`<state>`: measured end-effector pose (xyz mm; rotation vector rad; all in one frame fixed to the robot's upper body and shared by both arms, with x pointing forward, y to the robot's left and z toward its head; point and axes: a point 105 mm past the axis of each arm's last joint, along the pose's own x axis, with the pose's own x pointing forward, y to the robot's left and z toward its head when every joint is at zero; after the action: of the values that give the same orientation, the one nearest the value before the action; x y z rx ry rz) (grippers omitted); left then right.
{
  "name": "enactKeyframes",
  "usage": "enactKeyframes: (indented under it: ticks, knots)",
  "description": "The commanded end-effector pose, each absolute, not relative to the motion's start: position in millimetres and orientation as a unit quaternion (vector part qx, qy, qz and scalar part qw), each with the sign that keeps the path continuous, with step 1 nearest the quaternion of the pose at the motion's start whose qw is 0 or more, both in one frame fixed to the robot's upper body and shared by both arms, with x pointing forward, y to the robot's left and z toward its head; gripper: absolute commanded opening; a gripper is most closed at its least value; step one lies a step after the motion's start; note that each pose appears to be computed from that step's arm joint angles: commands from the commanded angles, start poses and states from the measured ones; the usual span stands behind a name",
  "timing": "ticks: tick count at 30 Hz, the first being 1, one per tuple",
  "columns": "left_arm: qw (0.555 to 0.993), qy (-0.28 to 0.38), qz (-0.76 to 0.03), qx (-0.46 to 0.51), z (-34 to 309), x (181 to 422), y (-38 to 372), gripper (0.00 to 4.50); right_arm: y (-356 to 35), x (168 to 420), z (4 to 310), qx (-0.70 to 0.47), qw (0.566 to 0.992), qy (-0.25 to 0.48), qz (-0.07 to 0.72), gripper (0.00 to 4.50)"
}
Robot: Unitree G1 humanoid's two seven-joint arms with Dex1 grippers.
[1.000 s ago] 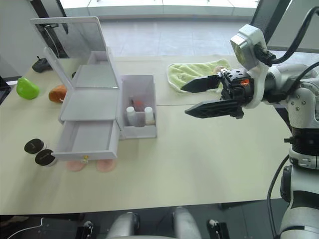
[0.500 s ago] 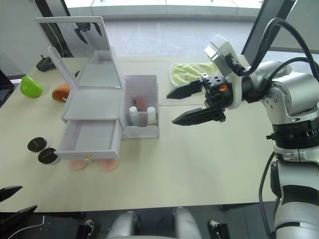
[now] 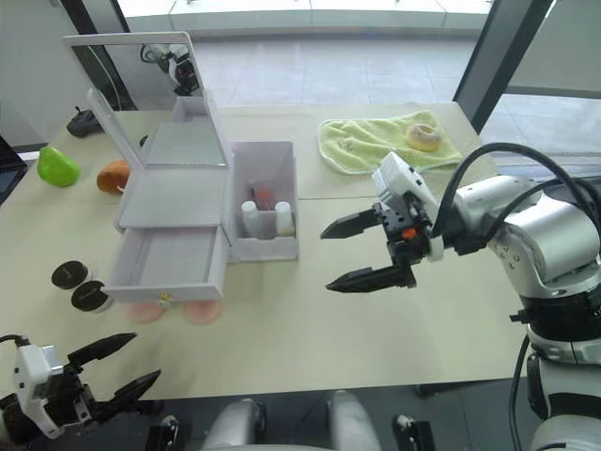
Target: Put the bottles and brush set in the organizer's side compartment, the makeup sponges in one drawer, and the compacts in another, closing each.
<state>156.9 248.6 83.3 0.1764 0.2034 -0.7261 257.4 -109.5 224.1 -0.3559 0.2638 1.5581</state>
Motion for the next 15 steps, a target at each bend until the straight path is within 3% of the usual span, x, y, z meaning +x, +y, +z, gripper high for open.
enactKeyframes:
  ticks: [1, 15]
  knots:
    - [0.933, 0.079, -0.341, 0.086, 80, 171, 239, 4.48, -113, 258, 227, -0.191, 0.716, 0.099, 0.664, 4.5]
    - [0.952, 0.076, -0.29, 0.06, 49, 216, 207, 4.48, -103, 243, 245, -0.159, 0.741, 0.078, 0.647, 4.5]
